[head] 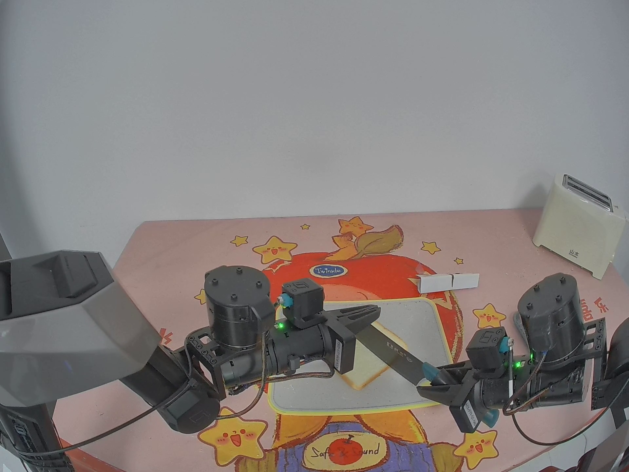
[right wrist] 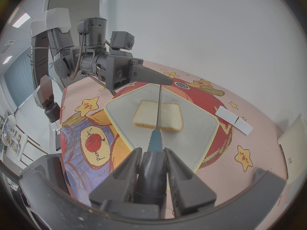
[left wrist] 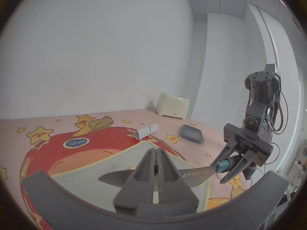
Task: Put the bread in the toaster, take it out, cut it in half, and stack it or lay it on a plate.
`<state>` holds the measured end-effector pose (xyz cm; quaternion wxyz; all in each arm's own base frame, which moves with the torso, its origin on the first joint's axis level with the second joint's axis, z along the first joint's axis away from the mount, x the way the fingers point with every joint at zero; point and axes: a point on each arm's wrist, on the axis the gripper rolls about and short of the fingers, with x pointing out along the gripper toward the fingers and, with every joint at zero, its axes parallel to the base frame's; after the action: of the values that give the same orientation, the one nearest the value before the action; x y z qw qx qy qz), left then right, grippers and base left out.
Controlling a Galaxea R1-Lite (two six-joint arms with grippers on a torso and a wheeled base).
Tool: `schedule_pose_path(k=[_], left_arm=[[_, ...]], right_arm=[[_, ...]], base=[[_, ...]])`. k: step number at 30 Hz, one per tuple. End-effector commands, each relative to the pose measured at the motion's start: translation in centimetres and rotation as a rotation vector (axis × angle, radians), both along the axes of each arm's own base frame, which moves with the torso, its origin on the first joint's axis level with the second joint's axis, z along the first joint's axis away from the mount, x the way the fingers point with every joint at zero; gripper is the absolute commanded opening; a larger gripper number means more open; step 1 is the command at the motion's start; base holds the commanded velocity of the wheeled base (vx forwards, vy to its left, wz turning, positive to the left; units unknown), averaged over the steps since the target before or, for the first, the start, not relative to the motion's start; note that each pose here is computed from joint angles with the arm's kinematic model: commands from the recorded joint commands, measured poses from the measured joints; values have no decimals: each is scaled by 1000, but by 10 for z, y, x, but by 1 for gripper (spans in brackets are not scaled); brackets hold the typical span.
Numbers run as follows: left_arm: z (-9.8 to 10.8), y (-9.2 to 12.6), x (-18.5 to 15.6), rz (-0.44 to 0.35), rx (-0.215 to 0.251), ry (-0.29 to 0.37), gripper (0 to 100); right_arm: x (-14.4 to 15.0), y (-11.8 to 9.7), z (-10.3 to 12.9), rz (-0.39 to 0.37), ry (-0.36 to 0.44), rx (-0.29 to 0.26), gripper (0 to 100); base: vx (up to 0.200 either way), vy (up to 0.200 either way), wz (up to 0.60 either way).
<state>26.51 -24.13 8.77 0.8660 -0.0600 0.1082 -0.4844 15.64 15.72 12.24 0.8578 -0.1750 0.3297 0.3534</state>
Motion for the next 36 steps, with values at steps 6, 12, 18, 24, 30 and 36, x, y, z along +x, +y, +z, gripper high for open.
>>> schedule_pose_path(k=[6,12,18,24,30,36], left_arm=[[-3,1,3,6,4,5,0],[-3,1,3,6,4,5,0],[-13,0,5,8,22,26,0],[-13,-1,5,3,10,14,0],[-10,4,6,-7,4,14,0],[-11,5,5,-5,9,20,0]], right_arm=[[0,0,-1,0,4,-3,0],[1,1,0,0,1,0,0],[1,1,-1,0,2,-2,0],[1,1,0,-1,1,1,0],[1,1,1,-1,-3,6,0],[2,2,3,-3,-7,16,0]], base=[[0,0,0],[0,0,0],[0,0,0],[0,0,0],[0,0,0],[0,0,0]])
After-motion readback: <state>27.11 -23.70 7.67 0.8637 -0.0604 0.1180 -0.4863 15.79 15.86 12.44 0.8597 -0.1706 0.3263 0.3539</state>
